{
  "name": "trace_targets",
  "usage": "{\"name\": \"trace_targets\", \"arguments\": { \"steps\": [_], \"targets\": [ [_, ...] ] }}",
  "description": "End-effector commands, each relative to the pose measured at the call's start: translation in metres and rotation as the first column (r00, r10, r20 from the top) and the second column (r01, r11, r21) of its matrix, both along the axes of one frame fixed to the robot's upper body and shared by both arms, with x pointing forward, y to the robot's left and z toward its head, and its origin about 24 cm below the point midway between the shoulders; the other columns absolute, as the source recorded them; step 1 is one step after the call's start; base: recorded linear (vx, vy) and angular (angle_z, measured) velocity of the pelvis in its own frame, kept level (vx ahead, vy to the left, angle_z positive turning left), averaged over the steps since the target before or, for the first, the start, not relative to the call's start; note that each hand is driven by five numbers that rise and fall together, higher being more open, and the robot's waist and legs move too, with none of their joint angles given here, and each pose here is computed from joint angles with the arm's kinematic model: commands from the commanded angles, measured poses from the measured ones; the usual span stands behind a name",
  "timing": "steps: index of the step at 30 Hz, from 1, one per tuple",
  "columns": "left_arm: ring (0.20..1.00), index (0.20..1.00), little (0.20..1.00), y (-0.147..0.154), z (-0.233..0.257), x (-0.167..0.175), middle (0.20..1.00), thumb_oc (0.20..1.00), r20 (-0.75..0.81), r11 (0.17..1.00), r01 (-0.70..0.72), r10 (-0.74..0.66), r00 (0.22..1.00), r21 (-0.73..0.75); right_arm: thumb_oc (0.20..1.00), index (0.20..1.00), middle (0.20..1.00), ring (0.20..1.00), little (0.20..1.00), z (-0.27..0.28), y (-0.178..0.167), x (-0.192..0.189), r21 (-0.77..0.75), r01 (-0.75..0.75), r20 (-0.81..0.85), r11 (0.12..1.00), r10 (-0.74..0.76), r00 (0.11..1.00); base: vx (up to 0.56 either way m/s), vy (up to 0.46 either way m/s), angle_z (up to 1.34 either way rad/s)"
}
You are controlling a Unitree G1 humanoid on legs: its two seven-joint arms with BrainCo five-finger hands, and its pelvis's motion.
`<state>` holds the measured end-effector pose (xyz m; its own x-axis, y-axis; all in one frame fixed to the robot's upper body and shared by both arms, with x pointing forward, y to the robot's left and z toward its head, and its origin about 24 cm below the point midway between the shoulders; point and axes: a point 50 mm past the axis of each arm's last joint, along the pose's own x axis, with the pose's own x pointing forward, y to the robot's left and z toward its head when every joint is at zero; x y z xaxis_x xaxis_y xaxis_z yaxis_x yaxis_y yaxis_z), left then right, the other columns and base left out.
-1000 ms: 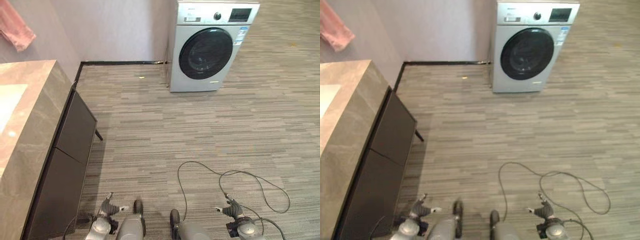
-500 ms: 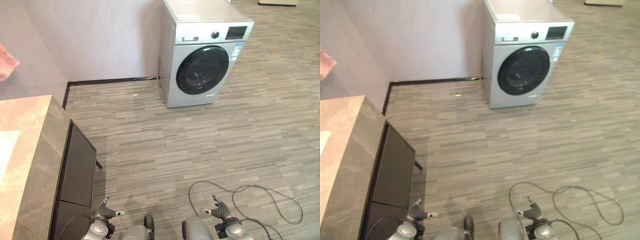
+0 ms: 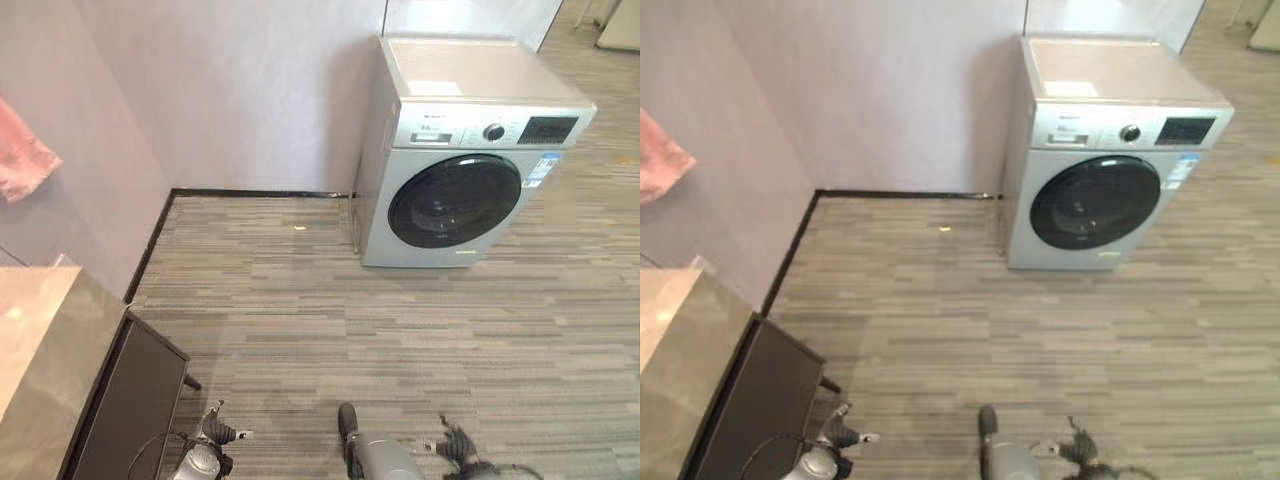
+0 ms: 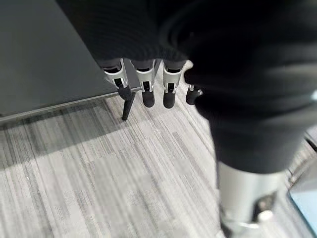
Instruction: Put brush and paste in cup on sink, flatten towel.
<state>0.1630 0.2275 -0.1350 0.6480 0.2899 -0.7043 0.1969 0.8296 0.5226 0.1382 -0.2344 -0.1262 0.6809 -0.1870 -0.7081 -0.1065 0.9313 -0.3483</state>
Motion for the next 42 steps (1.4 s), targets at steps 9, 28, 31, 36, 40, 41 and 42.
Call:
{"name": "trace_targets", "arguments": {
  "steps": [9,28,31,36,40,41,42],
  "targets": [
    [1.0,1.0,1.0,0.031,0.014,0.005,1.0,1.0,0.059,0.997,-0.012,0.007,0.998,0.081,1.0,1.0,1.0,1.0,1.0,0.029,-0.024,0.021,-0.128,-0.08,0.131,0.989,0.097,0.987,0.56,-0.042,0.01],
    [1.0,1.0,1.0,0.035,0.015,-0.002,1.0,1.0,0.076,0.998,-0.042,0.038,0.996,0.054,1.0,1.0,1.0,1.0,1.0,0.041,0.011,0.038,-0.017,-0.179,0.239,0.984,0.178,0.954,0.52,0.114,0.44],
    [1.0,1.0,1.0,0.034,0.012,-0.004,1.0,1.0,0.056,0.998,-0.024,0.021,0.998,0.051,1.0,1.0,1.0,1.0,1.0,0.04,0.0,0.03,-0.024,-0.155,0.218,0.988,0.157,0.963,0.57,-0.083,1.84],
    [1.0,1.0,1.0,0.029,0.01,-0.003,1.0,1.0,0.04,0.999,0.011,-0.013,0.999,0.041,1.0,1.0,1.0,1.0,1.0,0.037,-0.005,0.021,-0.05,-0.192,0.167,0.98,0.198,0.966,0.42,-0.143,1.98],
    [1.0,1.0,1.0,0.021,0.016,0.009,1.0,1.0,0.092,0.999,0.03,-0.032,0.995,0.017,1.0,1.0,1.0,1.0,1.0,0.043,-0.014,0.021,-0.046,-0.183,0.184,0.982,0.188,0.965,0.29,-0.175,1.63],
    [1.0,1.0,1.0,0.02,0.019,0.014,1.0,1.0,0.113,0.999,0.037,-0.039,0.993,0.014,1.0,1.0,1.0,1.0,1.0,0.044,-0.016,0.02,-0.026,-0.153,0.198,0.988,0.155,0.968,0.16,-0.138,1.42],
    [1.0,1.0,1.0,0.02,0.021,0.017,1.0,1.0,0.126,0.999,0.041,-0.042,0.991,0.017,1.0,1.0,1.0,1.0,1.0,0.045,-0.016,0.02,-0.006,-0.133,0.209,0.991,0.132,0.969,0.12,-0.137,1.08]
  ]
}}
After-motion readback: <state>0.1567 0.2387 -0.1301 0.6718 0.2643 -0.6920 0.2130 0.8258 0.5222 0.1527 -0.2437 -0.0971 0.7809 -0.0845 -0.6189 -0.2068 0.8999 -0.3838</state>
